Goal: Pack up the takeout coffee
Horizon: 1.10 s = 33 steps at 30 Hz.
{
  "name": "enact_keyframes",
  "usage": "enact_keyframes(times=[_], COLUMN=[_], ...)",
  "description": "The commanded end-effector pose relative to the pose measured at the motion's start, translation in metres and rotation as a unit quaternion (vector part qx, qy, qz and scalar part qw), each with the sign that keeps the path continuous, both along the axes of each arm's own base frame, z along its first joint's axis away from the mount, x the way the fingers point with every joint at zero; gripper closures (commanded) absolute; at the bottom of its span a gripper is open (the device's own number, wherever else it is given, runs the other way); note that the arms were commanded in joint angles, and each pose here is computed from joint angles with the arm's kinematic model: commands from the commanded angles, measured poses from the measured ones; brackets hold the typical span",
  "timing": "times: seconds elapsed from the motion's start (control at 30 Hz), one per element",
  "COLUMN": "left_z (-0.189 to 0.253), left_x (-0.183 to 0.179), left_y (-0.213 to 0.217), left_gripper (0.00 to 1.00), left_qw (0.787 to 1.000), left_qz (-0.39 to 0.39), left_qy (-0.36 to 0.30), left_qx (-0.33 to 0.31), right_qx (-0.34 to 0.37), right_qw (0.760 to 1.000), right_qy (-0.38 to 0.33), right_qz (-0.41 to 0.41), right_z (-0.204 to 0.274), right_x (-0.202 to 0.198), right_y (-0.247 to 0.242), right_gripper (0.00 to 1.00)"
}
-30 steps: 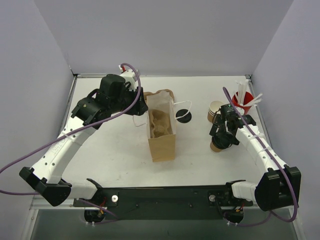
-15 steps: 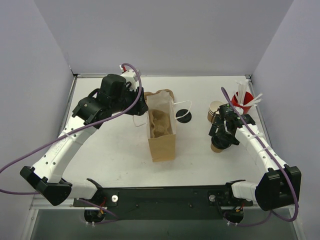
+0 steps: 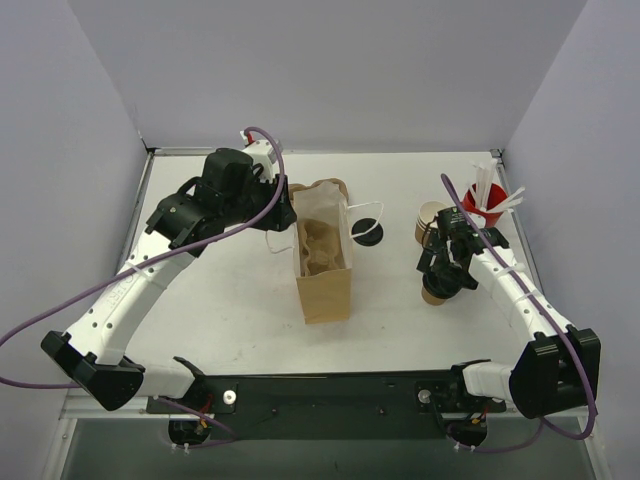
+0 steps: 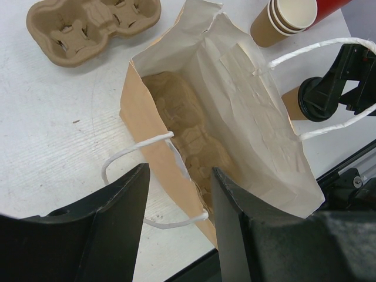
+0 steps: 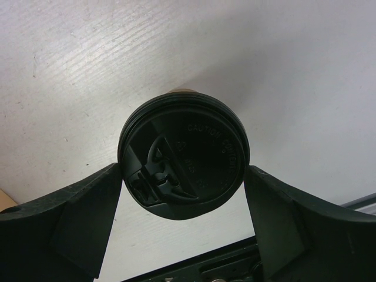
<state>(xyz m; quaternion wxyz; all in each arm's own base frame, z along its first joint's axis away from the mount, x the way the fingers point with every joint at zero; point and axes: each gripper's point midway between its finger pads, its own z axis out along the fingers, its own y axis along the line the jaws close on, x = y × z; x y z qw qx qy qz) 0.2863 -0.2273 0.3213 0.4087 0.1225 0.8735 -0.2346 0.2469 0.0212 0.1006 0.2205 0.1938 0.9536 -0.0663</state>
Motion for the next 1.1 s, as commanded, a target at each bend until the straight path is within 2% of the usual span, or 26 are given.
enact_keyframes(times=[0.0,0.53,0.63,0.7,0.87,1.07], left_z=[0.011,0.008,0.007,0.006,0.007,0.005], left_x=[0.008,0.011,0.012,0.011,0.013,0.016], left_y=[-0.003,-0.004,-0.004,-0.004,-0.002,0.001], left_gripper=[0.44,0.44,0.44,0.44,0.44,0.44], left_qw=[1.000,1.000,1.000,1.000,1.000,1.000], left_qz=[-0.005,-0.005,-0.005,-0.004,-0.002,0.000], left_qy=[-0.023,-0.019,-0.018,-0.017,-0.019,-0.018], left_qx=[-0.015,-0.013,-0.012,-0.012,-0.009,0.000], right_qx=[-0.008,-0.005,-0.006,-0.005,0.002,0.016], right_qw=[1.000,1.000,1.000,1.000,1.000,0.999], right_qy=[0.011,0.021,0.025,0.024,-0.001,-0.051], right_qz=[-0.005,-0.009,-0.007,-0.008,-0.005,0.008], right_z=[-0.006,-0.017,-0.020,-0.020,0.004,0.056], right_x=[-0.004,-0.006,-0.008,-0.009,-0.005,-0.002], right_y=[-0.002,-0.003,-0.003,-0.004,-0.002,0.003], right_gripper=[0.21,0.25,0.27,0.33,0.44,0.45])
